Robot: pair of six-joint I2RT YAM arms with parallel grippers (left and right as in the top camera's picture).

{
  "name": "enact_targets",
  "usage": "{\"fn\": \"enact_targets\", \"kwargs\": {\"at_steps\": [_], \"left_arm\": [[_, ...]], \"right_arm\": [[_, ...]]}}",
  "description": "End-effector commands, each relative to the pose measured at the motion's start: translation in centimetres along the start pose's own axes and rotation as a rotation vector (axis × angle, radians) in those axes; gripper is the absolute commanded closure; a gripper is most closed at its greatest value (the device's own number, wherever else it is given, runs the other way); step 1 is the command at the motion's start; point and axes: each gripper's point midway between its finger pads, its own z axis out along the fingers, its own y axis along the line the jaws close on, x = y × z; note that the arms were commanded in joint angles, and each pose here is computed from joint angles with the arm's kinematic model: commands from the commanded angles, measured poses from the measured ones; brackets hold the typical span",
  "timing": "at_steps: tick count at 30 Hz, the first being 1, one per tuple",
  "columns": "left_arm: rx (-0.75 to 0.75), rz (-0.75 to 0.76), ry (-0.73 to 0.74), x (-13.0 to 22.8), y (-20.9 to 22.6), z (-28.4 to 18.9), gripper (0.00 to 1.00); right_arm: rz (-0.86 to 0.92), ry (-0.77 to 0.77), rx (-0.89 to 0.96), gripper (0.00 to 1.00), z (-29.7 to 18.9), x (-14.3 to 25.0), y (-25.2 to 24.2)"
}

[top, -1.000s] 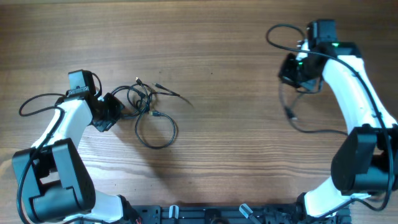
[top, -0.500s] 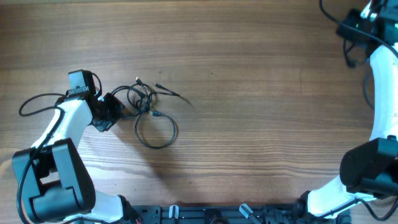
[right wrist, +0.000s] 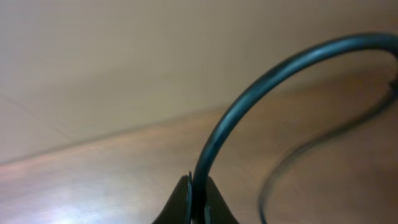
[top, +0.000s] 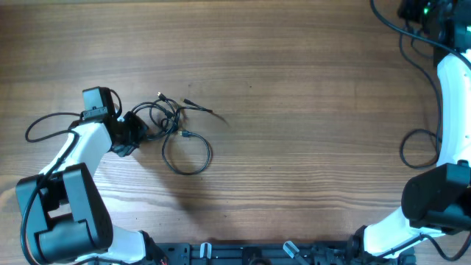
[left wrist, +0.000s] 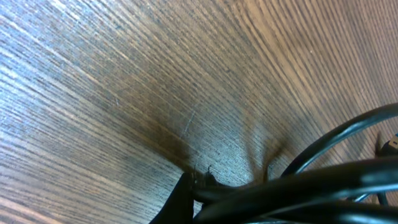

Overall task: Untangle cables
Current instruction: 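Grasp the long black cable and drag it to the upper right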

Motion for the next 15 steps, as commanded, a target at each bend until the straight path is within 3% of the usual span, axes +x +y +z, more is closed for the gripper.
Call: {"fn": "enact_targets", "kwargs": {"at_steps": [1,2,3,4,11,15], "left_arm": [[-0.028,0.012,0.013,0.7,0.8,0.6,0.96],[-0.027,0.012,0.013,0.7,0.8,0.6,0.96],[-0.027,0.012,0.013,0.7,0.8,0.6,0.96],[-0.027,0.012,0.013,0.7,0.8,0.6,0.96],[-0.028,0.012,0.014,0.8,0.8,0.6,0.94],[-0.027,0.012,0.015,0.8,0.8,0.6,0.93]], "right_arm": [[-0.02,0.078,0.205,0.66,0.6,2.0,-3.6],[-0.022,0.104,0.215,0.56,0.8,2.7,-3.8],[-0.021,0.126,0.217,0.23,1.0,3.5,-3.9],[-0.022,0.154,0.221,0.04,1.4,4.4,-4.1],[0.072,0.345,0.388,0.0,-0.1,9.5,-7.3],[0.198,0.609,0.488,0.0,-4.0,15.6,-8.8]]}}
